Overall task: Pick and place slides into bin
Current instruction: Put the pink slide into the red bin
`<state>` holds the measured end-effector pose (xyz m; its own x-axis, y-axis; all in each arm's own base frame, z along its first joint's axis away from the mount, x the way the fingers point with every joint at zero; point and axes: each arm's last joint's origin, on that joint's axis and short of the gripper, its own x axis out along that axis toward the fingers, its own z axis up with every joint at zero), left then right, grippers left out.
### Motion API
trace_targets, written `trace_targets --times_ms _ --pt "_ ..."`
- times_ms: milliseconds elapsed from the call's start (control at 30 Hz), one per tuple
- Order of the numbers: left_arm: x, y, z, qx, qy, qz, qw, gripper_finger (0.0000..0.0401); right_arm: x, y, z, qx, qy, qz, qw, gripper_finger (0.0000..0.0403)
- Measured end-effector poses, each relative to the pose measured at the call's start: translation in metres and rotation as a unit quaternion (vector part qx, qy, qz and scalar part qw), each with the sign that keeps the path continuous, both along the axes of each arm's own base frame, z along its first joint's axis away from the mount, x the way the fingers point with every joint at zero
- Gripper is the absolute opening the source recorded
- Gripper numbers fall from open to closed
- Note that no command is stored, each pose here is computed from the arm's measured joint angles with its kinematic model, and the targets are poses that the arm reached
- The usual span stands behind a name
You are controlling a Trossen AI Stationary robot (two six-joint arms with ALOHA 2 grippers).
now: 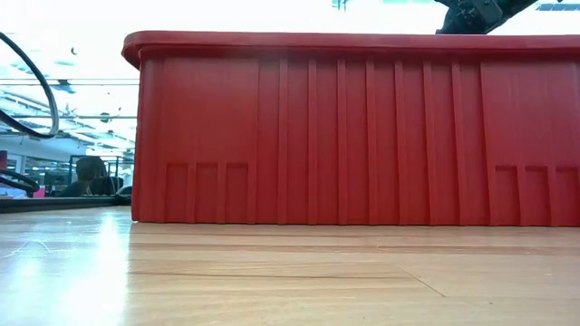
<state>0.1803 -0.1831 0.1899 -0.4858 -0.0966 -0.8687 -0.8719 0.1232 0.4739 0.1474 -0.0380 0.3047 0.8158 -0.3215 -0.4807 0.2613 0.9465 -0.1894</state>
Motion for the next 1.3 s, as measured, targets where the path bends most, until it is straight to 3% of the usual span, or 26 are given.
trace_targets --times_ms 400,733,1000,1300 --pt "0.001 0.002 -0.001 0.026 -0.027 -0.026 0.999 0.0001 0.002 0.000 0.003 0.002 -0.021 -0.003 1.000 0.0161" --pt "0.001 0.004 0.001 0.019 -0.053 -0.092 0.994 0.0000 0.002 0.000 0.004 0.011 -0.028 -0.009 1.000 0.0160" --pt "-0.004 0.015 0.029 0.019 -0.146 -0.155 0.977 0.0000 0.002 0.000 0.004 0.046 -0.041 -0.028 0.998 0.0159" --pt "-0.018 0.032 0.062 -0.020 -0.210 -0.206 0.956 0.0000 0.002 0.000 0.004 0.035 -0.037 -0.022 0.998 0.0160"
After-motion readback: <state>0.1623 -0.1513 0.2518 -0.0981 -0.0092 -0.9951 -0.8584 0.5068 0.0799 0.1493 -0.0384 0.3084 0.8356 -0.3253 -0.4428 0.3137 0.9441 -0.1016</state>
